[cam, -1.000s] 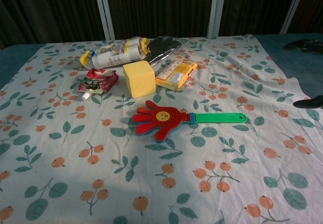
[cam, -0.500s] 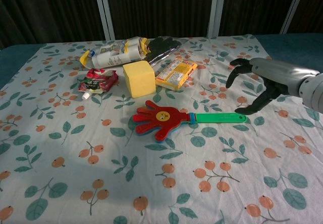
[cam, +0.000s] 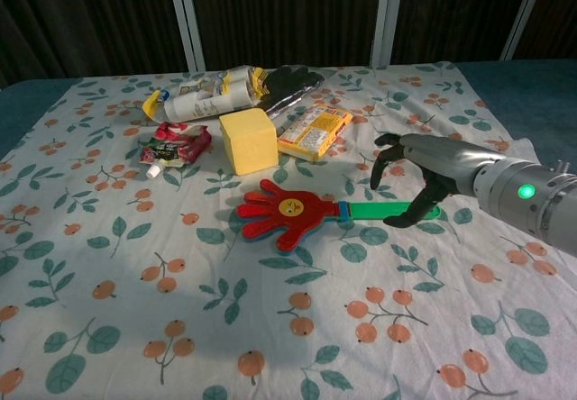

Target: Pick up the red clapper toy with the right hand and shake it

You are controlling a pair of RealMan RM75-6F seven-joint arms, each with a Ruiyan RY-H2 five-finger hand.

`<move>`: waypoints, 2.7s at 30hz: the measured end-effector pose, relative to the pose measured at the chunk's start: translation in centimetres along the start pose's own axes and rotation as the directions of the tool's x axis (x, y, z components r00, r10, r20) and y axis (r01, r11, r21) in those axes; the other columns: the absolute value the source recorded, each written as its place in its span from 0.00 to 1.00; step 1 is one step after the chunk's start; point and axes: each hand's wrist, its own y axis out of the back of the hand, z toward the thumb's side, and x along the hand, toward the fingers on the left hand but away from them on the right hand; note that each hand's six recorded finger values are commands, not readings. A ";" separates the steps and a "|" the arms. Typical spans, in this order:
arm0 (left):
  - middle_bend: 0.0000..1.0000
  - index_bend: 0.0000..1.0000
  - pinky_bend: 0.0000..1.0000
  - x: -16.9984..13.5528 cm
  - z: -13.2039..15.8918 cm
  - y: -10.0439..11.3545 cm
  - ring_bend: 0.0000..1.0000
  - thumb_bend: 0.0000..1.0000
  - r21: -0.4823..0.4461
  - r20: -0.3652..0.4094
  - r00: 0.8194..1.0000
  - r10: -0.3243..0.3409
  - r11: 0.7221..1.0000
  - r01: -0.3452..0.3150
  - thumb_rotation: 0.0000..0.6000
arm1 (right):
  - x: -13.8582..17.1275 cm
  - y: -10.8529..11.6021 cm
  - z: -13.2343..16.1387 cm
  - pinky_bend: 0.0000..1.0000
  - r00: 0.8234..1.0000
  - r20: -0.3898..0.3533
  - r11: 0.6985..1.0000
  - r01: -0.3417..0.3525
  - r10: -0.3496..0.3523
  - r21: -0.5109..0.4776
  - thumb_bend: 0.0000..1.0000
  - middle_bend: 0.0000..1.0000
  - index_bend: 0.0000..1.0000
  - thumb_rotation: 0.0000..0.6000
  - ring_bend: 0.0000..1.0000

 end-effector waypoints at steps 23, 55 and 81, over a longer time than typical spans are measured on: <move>0.00 0.00 0.09 -0.2 0.0 0.1 0.00 0.41 -0.004 0.002 1.000 0.001 1.000 -0.001 1.00 | -1.1 -1.3 1.5 0.00 1.000 0.001 1.000 0.000 0.000 0.001 0.36 0.00 0.57 1.00 0.00; 0.00 0.00 0.09 -0.3 0.0 0.1 0.00 0.41 -0.003 0.001 1.000 -0.001 1.000 0.001 1.00 | -1.4 -1.6 1.8 0.00 1.000 -0.001 1.000 0.016 -0.016 -0.013 0.41 0.17 0.74 1.00 0.00; 0.00 0.00 0.09 -0.1 -0.1 0.0 0.00 0.41 -0.001 -0.006 1.000 -0.007 1.000 0.007 1.00 | -1.1 -0.8 2.3 0.90 0.995 -0.041 0.988 0.090 -0.096 -0.125 0.52 0.76 0.95 1.00 0.79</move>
